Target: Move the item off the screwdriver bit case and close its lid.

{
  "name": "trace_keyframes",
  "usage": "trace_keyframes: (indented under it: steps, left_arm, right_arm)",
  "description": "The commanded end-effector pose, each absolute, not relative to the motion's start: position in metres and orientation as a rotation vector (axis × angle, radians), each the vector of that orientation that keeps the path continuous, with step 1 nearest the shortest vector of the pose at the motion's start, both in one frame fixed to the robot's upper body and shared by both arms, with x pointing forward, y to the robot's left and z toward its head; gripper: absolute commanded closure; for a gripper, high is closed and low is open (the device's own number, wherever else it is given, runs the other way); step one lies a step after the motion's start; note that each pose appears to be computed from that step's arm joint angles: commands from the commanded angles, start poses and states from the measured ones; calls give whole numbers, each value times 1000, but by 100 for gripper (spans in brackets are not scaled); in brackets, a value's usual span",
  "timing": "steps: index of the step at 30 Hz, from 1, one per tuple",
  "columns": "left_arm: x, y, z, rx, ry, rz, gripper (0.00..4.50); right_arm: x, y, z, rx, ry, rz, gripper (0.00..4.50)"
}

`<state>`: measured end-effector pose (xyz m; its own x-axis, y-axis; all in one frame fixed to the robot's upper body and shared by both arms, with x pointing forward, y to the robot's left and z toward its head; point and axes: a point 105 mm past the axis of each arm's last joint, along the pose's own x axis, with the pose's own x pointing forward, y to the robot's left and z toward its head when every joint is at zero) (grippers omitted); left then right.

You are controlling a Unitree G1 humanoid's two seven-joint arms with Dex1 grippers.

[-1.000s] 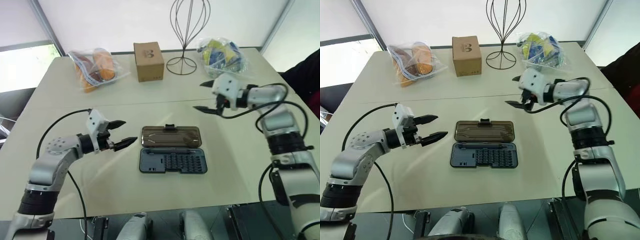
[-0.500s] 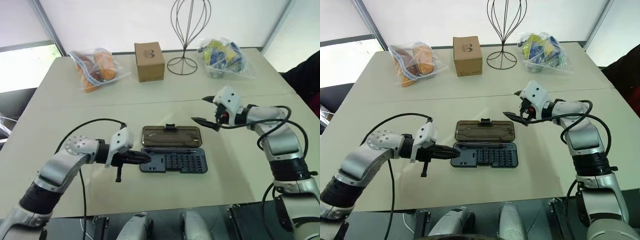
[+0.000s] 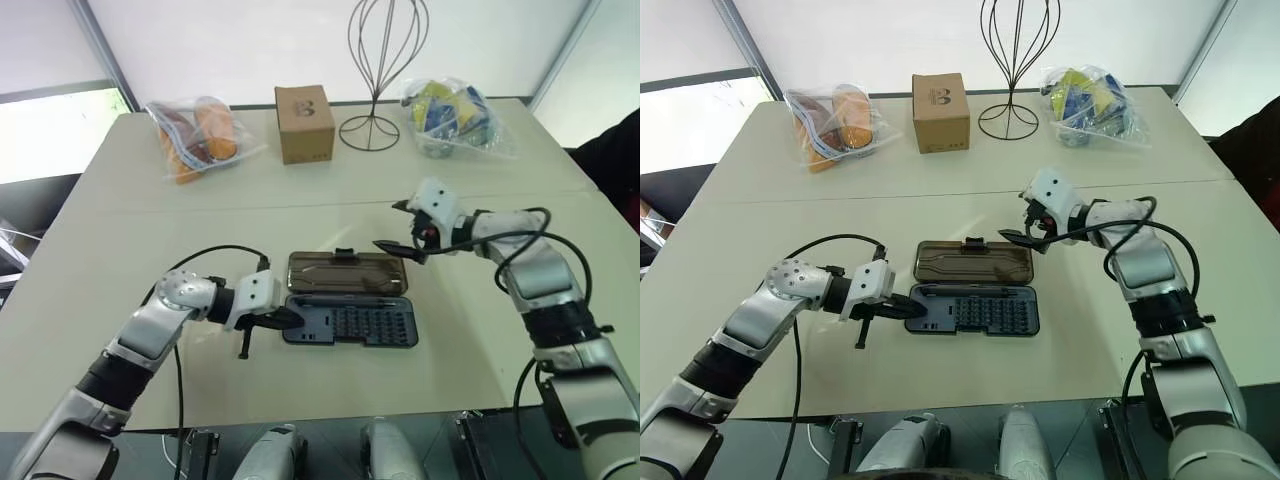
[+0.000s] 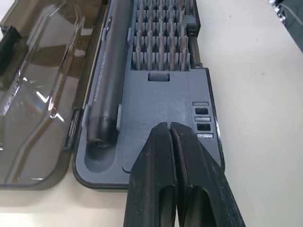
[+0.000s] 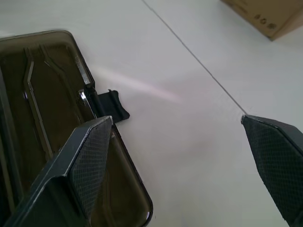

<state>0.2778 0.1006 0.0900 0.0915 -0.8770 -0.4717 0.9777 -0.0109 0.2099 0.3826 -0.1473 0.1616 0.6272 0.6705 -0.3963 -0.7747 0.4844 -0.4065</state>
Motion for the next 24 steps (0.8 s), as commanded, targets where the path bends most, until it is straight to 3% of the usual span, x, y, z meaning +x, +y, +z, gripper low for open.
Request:
trace_keyframes:
  steps: [1,7,8,10,16,17,24]
  left_arm:
    - [275,105,69,589,308,-1481,442]
    - [278,102,65,579,292,-1453,442]
    - [279,102,66,569,285,-1443,447]
    - [280,101,67,556,275,-1431,450]
    - [281,96,71,520,245,-1396,450]
    - [281,97,71,518,243,-1390,450]
    - [281,97,72,479,242,-1357,450]
  right_arm:
    - [391,-138,160,-638,221,969,0]
    - [398,-137,141,-626,351,1069,0]
    - [397,-139,136,-610,383,1085,25]
    - [397,-141,131,-591,417,1097,86]
    - [392,-142,107,-624,509,1147,408]
    - [391,-142,103,-628,520,1155,443]
    - [397,-143,97,-807,463,1160,443]
